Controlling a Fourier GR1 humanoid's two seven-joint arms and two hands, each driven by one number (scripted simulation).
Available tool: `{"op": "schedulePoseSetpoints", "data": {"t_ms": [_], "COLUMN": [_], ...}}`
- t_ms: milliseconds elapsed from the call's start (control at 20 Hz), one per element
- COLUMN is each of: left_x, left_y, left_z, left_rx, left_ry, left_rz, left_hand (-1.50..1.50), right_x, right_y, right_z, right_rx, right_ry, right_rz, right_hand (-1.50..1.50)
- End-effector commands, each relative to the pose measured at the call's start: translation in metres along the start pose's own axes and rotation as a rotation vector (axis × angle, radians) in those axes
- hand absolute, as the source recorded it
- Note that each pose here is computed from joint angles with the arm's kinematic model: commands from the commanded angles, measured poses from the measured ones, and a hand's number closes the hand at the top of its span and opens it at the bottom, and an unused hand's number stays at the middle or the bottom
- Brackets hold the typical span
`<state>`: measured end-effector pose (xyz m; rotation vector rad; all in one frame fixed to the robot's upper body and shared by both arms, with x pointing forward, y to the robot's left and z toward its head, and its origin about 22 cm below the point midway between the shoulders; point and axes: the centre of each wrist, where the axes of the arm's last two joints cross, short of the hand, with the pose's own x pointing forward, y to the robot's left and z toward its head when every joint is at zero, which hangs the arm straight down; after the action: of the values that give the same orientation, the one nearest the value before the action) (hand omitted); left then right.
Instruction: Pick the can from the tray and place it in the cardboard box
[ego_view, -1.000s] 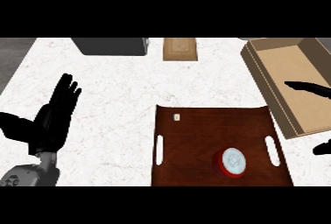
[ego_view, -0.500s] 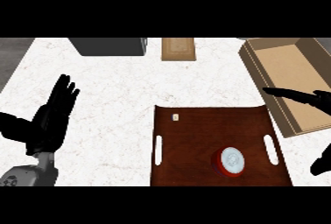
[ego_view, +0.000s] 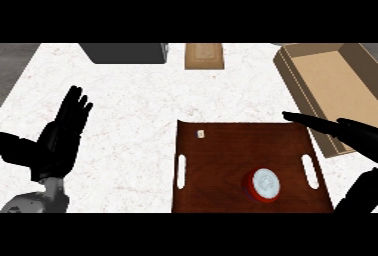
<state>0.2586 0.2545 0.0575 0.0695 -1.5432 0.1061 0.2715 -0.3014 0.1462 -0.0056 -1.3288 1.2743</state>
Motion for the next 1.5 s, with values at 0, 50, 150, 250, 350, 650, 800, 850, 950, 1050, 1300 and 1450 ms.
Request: {"op": "schedulePoseSetpoints", "data": {"t_ms": [0,50,150,250,350,650,800,850,950,1050,1300,1450], "left_x": [0.007,0.007,-0.003,0.004,0.007,0.008,-0.007,-0.005,0.001,-0.013,-0.01,-0.005], "left_y": [-0.004,0.007,0.001,-0.003,0.004,0.009,0.01,0.013,0.014,0.01,0.015,-0.012], "left_z": [0.013,-0.011,0.002,-0.013,0.0,-0.013,0.0,0.013,-0.013,0.002,-0.006,0.001], "left_rx": [0.007,-0.011,-0.004,0.002,-0.002,-0.004,0.014,-0.002,-0.002,0.01,-0.005,0.02], "left_ry": [0.0,-0.011,0.014,0.005,-0.023,0.017,0.011,-0.001,-0.004,-0.003,-0.008,-0.005], "left_rz": [0.002,0.009,0.013,0.008,-0.004,0.012,-0.003,-0.008,0.014,0.0,0.016,-0.012], "left_hand": [0.0,0.0,0.0,0.0,0.0,0.0,0.0,0.0,0.0,0.0,0.0,0.0], "right_x": [0.018,0.0,0.006,0.014,0.007,0.01,0.001,-0.011,-0.021,-0.006,-0.009,-0.015], "right_y": [0.02,0.023,0.031,0.04,0.037,0.059,0.072,0.056,0.05,0.071,0.078,0.068], "right_z": [-0.01,-0.014,-0.019,-0.02,-0.028,-0.036,-0.027,-0.03,-0.031,-0.037,-0.041,-0.052], "right_rx": [0.016,0.026,0.034,0.018,0.041,-0.016,-0.011,0.003,0.025,0.032,0.005,-0.005], "right_ry": [0.018,0.023,0.017,0.029,0.063,0.035,0.049,0.066,0.049,0.045,0.067,0.098], "right_rz": [-0.02,-0.039,-0.031,-0.024,-0.026,-0.023,-0.046,-0.03,-0.036,-0.014,0.008,0.028], "right_hand": [-1.5,-1.5,-1.5,-1.5,-1.5,-1.5,-1.5,-1.5,-1.5,-1.5,-1.5,-1.5]}}
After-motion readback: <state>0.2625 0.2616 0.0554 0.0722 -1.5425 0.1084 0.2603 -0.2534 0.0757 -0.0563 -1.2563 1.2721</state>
